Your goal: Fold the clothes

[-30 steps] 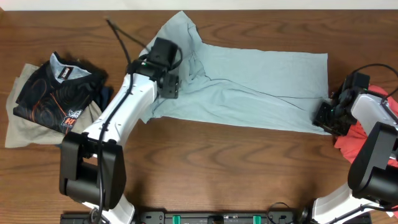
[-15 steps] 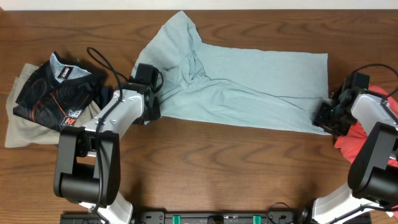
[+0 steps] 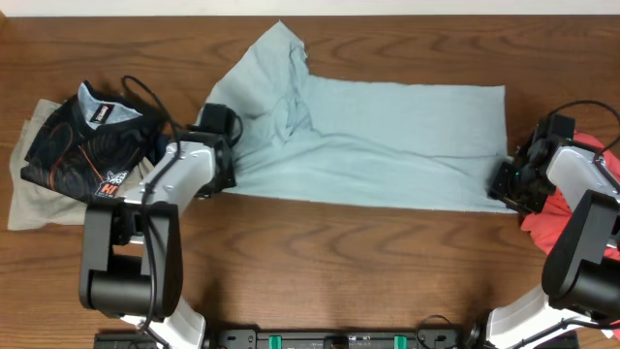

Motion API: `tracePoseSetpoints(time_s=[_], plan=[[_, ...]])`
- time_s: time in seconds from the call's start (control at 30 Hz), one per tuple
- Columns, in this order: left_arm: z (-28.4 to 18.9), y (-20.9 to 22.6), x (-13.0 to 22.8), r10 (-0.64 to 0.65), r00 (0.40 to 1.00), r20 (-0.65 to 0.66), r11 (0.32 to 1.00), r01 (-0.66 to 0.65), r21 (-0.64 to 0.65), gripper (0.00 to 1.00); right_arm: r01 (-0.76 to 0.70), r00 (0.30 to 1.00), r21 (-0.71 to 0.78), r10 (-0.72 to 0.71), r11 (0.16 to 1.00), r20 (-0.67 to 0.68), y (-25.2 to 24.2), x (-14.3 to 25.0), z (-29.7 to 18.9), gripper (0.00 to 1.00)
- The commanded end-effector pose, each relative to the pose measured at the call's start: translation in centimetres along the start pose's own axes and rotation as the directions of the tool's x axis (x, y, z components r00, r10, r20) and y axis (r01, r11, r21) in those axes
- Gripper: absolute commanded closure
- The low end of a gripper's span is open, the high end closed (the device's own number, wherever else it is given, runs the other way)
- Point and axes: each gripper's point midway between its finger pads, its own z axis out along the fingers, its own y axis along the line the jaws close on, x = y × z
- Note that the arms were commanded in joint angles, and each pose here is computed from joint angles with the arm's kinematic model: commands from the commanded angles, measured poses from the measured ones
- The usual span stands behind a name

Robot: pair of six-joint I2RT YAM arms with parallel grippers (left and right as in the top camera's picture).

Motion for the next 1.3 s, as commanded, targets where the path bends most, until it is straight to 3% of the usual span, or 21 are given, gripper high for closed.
tracePoseSetpoints(time_s=[0.0, 0.07, 0.17, 0.3, 0.37, 0.67, 0.83, 0.93, 1.03, 1.27], plan=[[0.5, 3.7, -0.7, -0.100, 0.995, 0.018, 0.988, 0.101, -0.117, 0.93, 0.004, 0.999, 0.055, -0.002, 0.998, -0.043, -1.3, 1.3, 1.0, 0.60], [0.8, 4.2, -0.3, -0.143, 0.990, -0.011, 0.984, 0.141, -0.105, 0.92, -0.002, 0.999, 0.055, 0.004, 0.998, -0.043, -1.5, 1.3, 1.0, 0.60], [0.9, 3.5, 1.2, -0.146, 0.985, -0.092, 0.989, 0.143, -0.046, 0.83, -0.012, 0.999, 0.067, 0.015, 0.998, -0.041, -2.0, 1.2, 1.0, 0.60], [0.8, 3.7, 2.0, -0.137, 0.982, -0.127, 0.990, 0.131, -0.054, 0.54, -0.018, 0.999, 0.071, 0.021, 0.997, -0.041, -2.2, 1.2, 0.9, 0.60], [0.8, 3.8, 2.1, -0.137, 0.982, -0.129, 0.990, 0.131, -0.055, 0.49, -0.020, 0.999, 0.074, 0.023, 0.997, -0.041, -2.4, 1.2, 0.9, 0.60], [-1.0, 4.5, -0.8, -0.125, 0.991, -0.044, 0.990, 0.121, -0.069, 0.48, -0.018, 0.998, 0.129, 0.025, 0.992, -0.050, -3.4, 1.5, 0.8, 0.60], [-3.3, 3.2, -2.0, -0.148, 0.989, -0.007, 0.988, 0.148, 0.046, 0.48, -0.018, 0.998, 0.128, 0.025, 0.992, -0.049, -3.4, 1.5, 0.8, 0.60], [-4.5, 0.6, -1.5, -0.142, 0.989, -0.052, 0.968, 0.150, 0.202, 0.48, -0.019, 0.999, 0.124, 0.025, 0.992, -0.047, -3.3, 1.4, 0.8, 0.60], [-5.5, -2.4, 0.0, -0.087, 0.989, -0.120, 0.930, 0.123, 0.345, 0.61, -0.019, 0.999, 0.124, 0.025, 0.992, -0.047, -3.3, 1.4, 0.8, 0.60], [-4.7, -5.0, 4.2, 0.046, 0.983, -0.176, 0.927, 0.024, 0.374, 0.67, -0.019, 0.999, 0.124, 0.025, 0.992, -0.047, -3.3, 1.4, 0.8, 0.60]])
